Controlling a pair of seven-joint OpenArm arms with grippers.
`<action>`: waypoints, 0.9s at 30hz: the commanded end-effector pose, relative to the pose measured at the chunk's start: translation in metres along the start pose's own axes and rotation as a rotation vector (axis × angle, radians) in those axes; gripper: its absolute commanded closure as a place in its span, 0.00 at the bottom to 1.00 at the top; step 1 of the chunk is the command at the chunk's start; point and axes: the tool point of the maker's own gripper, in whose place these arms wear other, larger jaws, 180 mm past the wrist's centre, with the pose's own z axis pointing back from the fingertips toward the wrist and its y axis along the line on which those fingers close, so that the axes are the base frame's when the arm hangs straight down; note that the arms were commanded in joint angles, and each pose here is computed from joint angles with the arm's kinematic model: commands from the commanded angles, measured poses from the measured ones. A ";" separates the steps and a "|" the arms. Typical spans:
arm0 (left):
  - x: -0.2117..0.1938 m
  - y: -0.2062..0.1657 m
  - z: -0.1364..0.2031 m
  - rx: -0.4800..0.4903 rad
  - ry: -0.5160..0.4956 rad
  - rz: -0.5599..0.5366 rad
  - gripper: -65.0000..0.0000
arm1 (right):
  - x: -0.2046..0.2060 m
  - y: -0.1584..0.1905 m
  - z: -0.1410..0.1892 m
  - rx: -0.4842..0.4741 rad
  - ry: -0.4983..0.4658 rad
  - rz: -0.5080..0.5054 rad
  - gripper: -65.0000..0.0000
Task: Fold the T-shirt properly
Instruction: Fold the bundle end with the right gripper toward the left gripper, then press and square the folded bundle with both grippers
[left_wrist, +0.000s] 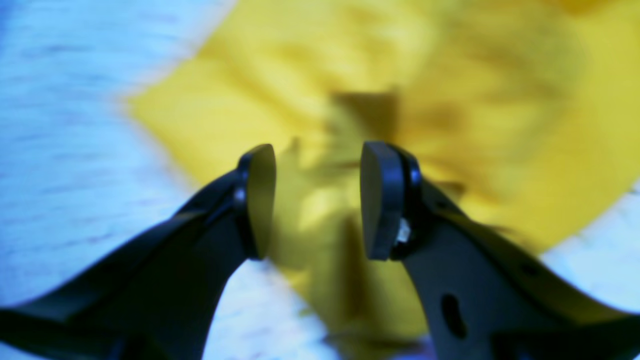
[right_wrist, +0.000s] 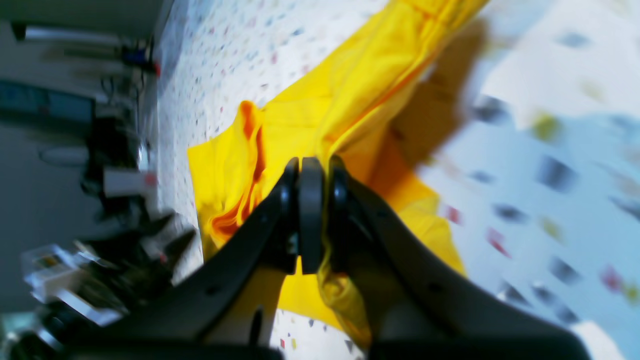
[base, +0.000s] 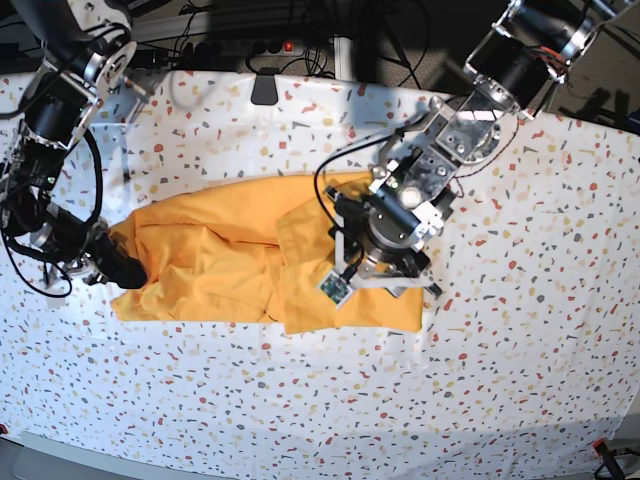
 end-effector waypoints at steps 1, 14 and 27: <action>0.023 0.024 0.011 0.098 -0.056 -0.004 0.58 | 0.021 0.014 0.000 0.029 -0.034 0.045 1.00; -0.074 0.071 0.035 0.374 0.122 0.025 0.58 | -0.024 0.131 -0.052 0.355 0.200 0.238 1.00; -0.107 0.063 0.040 0.365 0.207 -0.002 0.58 | -0.073 0.257 -0.108 0.558 0.218 0.337 1.00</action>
